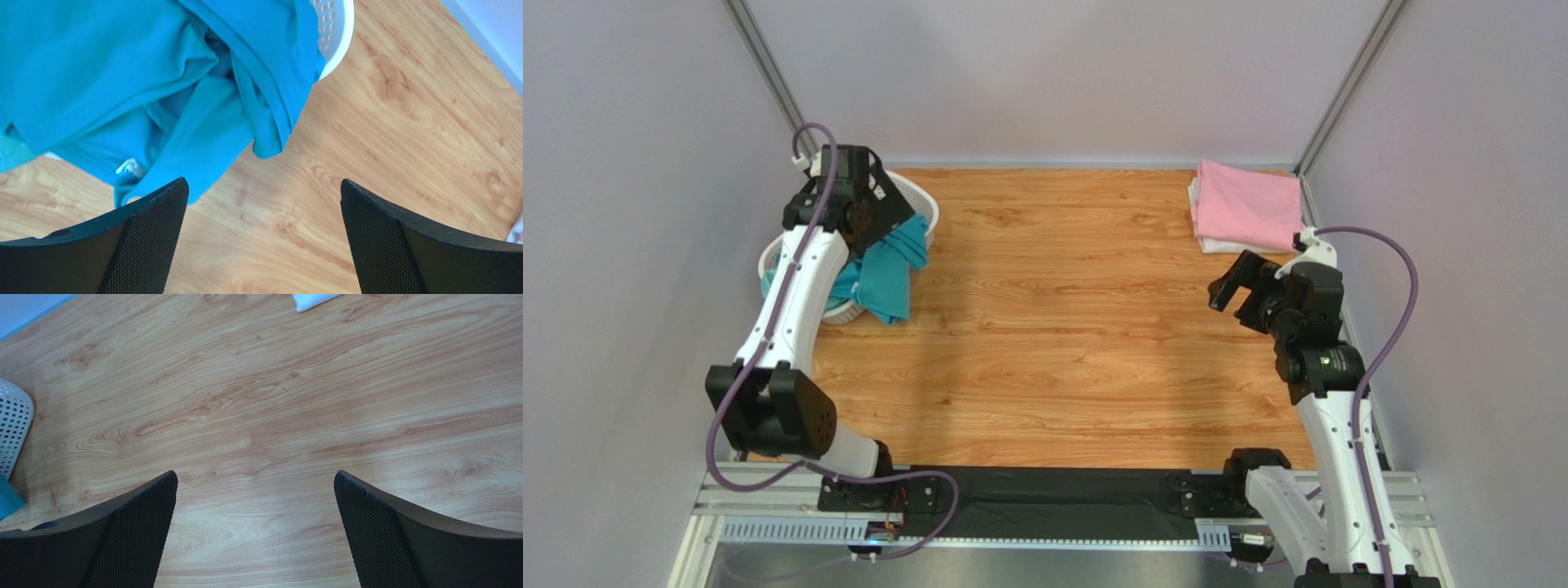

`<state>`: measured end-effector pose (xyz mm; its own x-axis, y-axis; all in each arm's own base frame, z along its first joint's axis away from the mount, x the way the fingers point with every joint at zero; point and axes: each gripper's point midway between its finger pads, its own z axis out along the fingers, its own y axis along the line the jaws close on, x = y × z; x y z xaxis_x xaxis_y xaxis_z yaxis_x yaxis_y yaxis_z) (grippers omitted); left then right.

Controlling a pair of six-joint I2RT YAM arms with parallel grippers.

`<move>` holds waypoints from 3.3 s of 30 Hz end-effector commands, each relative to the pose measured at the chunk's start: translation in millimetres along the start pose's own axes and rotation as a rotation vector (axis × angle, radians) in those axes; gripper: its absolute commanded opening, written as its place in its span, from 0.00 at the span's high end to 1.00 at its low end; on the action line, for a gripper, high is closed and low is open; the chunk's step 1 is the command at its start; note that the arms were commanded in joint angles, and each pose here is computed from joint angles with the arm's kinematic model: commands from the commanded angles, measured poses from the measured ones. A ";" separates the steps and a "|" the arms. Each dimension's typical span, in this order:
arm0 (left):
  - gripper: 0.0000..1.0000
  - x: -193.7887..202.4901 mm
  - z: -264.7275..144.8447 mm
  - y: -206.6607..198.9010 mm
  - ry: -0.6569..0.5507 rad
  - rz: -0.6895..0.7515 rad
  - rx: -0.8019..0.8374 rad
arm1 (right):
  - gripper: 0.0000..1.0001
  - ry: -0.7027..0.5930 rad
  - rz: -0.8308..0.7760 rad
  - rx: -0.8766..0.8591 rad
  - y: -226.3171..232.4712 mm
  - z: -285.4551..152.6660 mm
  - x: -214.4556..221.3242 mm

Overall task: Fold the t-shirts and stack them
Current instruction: Grab the tshirt from the pile, then move the tshirt to the center of the board

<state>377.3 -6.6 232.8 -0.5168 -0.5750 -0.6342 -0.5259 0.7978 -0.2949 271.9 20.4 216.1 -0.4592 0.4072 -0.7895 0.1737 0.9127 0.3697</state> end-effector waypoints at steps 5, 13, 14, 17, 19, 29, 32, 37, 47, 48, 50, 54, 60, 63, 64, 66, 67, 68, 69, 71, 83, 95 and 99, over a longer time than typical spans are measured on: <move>0.06 -11.0 67.1 -11.5 0.074 0.072 -0.119 | 0.00 -0.036 -0.014 -0.011 4.2 -0.8 -12.3; 0.24 -0.6 107.5 -8.9 0.122 0.065 -0.197 | 0.00 -0.025 -0.016 0.009 0.5 2.9 -10.6; 0.40 0.9 112.3 -7.8 0.135 0.068 -0.215 | 0.00 -0.026 -0.014 0.009 0.8 2.6 -11.2; 0.68 -2.5 111.9 -9.8 0.137 0.067 -0.221 | 0.00 -0.025 -0.014 0.009 0.7 2.6 -10.8; 0.74 -8.5 105.5 -11.6 0.119 0.061 -0.213 | 0.01 -0.023 -0.014 0.010 0.4 2.8 -10.2; 1.00 -58.7 26.3 -32.0 -0.040 0.034 -0.065 | 0.01 -0.031 -0.015 -0.012 4.9 -0.4 -12.8; 1.00 -77.5 -1.4 -47.0 -0.095 0.042 0.026 | 0.01 -0.035 -0.016 -0.025 7.5 -2.6 -13.8; 1.00 -119.6 -85.1 -101.8 -0.227 0.091 0.345 | 0.01 -0.049 -0.015 -0.070 16.2 -7.7 -17.5; 1.00 -85.8 -291.0 -216.0 -0.337 0.338 1.079 | 0.01 -0.132 -0.012 -0.120 28.0 -28.6 -35.7; 1.00 -79.4 -305.7 -221.3 -0.342 0.358 1.124 | 0.01 -0.146 -0.010 -0.121 29.3 -32.3 -39.9; 1.00 -50.9 -336.2 -238.5 -0.305 0.407 1.248 | 0.01 -0.175 -0.010 -0.117 29.4 -39.8 -46.1; 1.00 -0.3 -387.7 -267.2 -0.221 0.482 1.467 | 0.01 -0.210 -0.009 -0.092 25.9 -49.5 -53.0; 1.00 10.4 -431.3 -297.8 -0.257 0.446 1.614 | 0.01 -0.243 -0.003 -0.008 10.5 -58.3 -56.8; 1.00 15.9 -425.7 -303.3 -0.232 0.438 1.613 | 0.01 -0.248 -0.003 0.019 5.0 -59.9 -56.1; 1.00 14.3 -414.4 -304.1 -0.241 0.428 1.561 | 0.01 -0.244 -0.003 0.025 3.9 -59.7 -55.4; 1.00 25.3 -377.4 -296.9 -0.232 0.448 1.435 | 0.01 -0.228 -0.007 0.035 1.8 -59.1 -51.8; 1.00 20.5 -350.0 -292.3 -0.261 0.415 1.312 | 0.01 -0.219 -0.010 0.033 2.0 -58.2 -50.0; 1.00 37.7 -314.3 -277.3 -0.224 0.429 1.203 | 0.01 -0.198 -0.013 0.023 3.3 -57.3 -45.7; 1.00 35.8 -282.5 -265.3 -0.251 0.398 1.062 | 0.01 -0.182 -0.012 0.018 3.8 -55.8 -42.1; 1.00 65.4 -219.0 -230.9 -0.183 0.397 0.872 | 0.01 -0.105 -0.017 -0.019 9.3 -49.7 -26.8; 1.00 176.7 -34.0 -73.1 0.132 0.354 0.262 | 0.05 0.405 -0.231 -0.186 78.2 -36.1 128.5; 1.00 179.5 -21.5 -40.4 0.133 0.320 0.186 | 0.10 0.587 -0.568 -0.174 111.8 -24.3 259.0; 1.00 183.6 -17.7 -34.3 0.146 0.309 0.167 | 0.15 0.565 -0.619 -0.177 121.3 -6.8 267.5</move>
<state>285.3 -144.8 132.6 -0.7604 -0.2728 -0.5894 -0.1937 0.9615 -0.1951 141.7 220.3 47.5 -0.8486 -0.2991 -0.4364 -0.3590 0.9314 0.0597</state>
